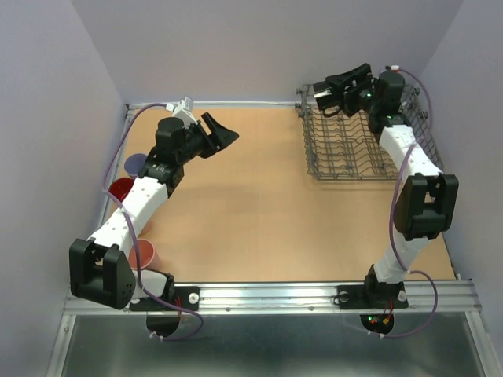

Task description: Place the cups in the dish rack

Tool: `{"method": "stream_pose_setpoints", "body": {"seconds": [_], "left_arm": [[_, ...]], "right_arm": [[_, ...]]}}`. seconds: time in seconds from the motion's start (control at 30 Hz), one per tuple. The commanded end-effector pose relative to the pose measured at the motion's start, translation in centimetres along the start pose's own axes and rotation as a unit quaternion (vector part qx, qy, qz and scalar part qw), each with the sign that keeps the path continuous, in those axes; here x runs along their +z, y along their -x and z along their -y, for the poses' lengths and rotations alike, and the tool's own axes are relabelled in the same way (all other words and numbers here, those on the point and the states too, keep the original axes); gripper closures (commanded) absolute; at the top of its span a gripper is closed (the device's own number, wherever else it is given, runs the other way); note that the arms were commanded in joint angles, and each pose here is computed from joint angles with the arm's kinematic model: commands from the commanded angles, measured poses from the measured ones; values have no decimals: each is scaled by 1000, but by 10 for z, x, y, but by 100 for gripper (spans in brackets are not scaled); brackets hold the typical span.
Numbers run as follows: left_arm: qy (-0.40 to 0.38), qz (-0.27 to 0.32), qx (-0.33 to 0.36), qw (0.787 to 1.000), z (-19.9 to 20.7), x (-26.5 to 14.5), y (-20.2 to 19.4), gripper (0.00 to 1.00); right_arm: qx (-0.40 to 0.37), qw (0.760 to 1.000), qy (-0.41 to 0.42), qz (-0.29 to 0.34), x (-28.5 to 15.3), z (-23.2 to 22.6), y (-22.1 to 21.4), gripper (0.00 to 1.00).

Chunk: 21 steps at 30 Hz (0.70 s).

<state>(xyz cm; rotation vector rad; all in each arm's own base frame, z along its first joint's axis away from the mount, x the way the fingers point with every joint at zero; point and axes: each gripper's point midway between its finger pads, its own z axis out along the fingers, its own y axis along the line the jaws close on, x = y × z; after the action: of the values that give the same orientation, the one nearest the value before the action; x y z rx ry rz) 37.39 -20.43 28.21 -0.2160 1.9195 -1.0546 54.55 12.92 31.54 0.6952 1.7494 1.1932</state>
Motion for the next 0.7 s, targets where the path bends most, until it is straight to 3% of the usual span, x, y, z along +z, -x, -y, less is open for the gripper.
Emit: {"method": "stream_pose_setpoints", "body": {"seconds": [0.0,0.23,0.5,0.67], "left_arm": [[-6,26,51,998,16,-16,19,25],[4,16,50,999,6,-23,5,30],[19,-20,73,997,-8,-32,-16,30],[49,-34,90,994,-15,-45,-19,28]], "right_arm": [[-126,988,-13,92,-56,-31,80,100],[-251,934,-172,187,-90,16,167,100],[-258,879,-332,223,-94,103,213,100],[-275,851,-382,233,-83,134,235,100]]}}
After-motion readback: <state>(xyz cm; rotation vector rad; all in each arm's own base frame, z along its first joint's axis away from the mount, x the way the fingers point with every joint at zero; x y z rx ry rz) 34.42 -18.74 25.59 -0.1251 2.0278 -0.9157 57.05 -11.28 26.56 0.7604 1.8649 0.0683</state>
